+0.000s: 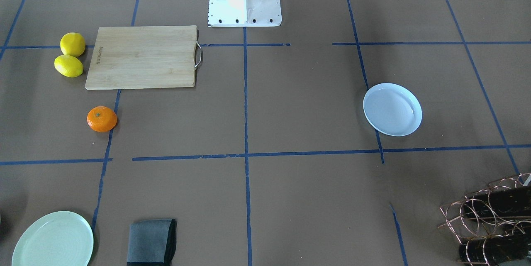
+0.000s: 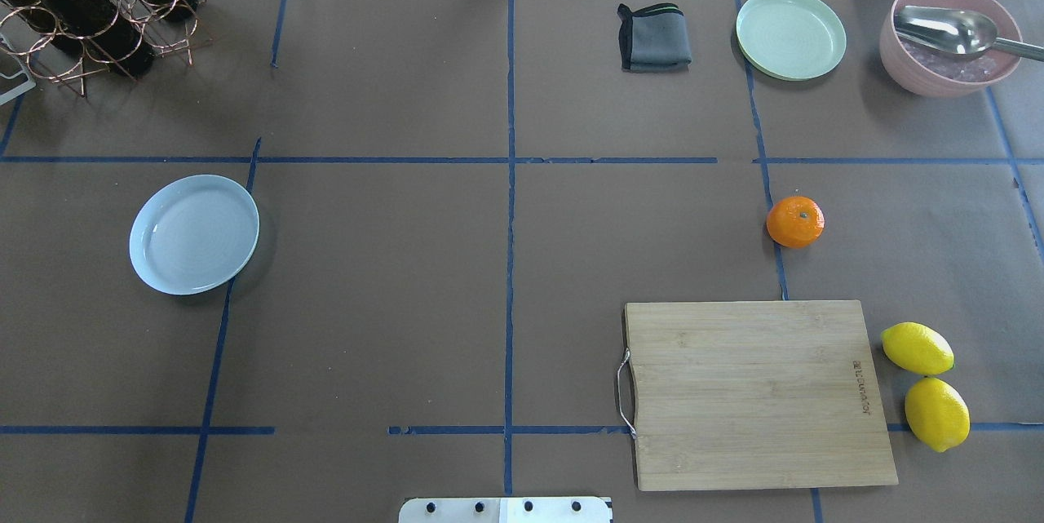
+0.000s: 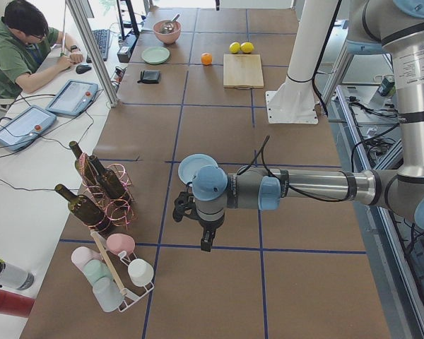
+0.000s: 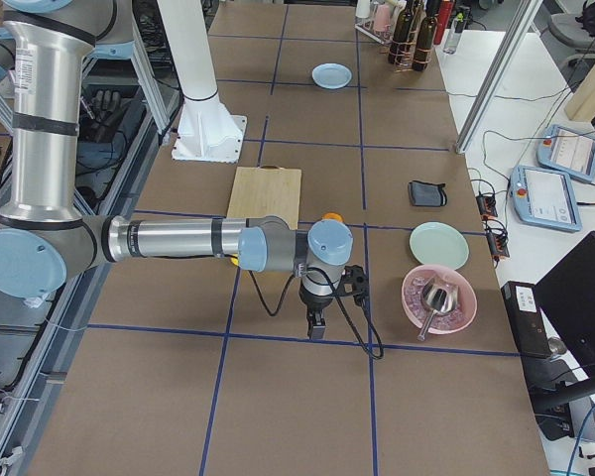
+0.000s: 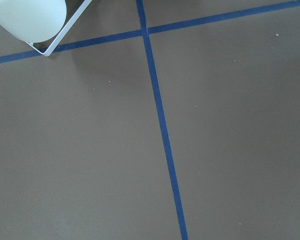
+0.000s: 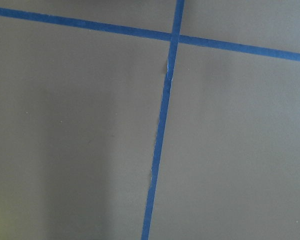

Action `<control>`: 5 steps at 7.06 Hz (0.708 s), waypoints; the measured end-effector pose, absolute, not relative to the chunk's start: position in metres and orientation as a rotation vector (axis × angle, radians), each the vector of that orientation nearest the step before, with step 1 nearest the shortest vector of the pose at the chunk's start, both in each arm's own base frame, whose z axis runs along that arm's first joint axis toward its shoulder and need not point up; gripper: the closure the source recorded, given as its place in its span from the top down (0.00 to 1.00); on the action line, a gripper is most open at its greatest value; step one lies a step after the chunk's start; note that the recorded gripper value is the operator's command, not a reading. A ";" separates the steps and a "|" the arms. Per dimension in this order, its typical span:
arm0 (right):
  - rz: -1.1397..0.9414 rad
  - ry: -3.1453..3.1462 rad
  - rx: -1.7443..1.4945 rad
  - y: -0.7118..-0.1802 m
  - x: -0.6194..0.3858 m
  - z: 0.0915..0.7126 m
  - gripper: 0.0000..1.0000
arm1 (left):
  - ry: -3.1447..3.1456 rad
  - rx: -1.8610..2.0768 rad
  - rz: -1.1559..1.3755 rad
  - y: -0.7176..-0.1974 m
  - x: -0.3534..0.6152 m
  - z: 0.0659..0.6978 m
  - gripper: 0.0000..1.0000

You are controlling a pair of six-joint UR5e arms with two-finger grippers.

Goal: Pick orange to plate

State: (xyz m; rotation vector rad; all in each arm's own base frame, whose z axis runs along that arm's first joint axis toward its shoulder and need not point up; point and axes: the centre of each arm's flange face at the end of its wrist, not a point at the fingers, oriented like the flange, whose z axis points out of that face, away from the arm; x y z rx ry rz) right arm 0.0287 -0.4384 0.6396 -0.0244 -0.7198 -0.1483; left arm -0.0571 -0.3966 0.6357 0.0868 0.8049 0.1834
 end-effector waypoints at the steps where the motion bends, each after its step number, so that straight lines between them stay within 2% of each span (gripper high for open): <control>1: -0.148 -0.720 -0.024 -0.438 0.029 0.639 1.00 | 0.801 0.087 0.184 -0.396 -0.057 0.636 1.00; 5: -0.161 -0.720 0.007 -0.442 0.028 0.624 1.00 | 0.771 0.106 0.191 -0.400 -0.060 0.631 1.00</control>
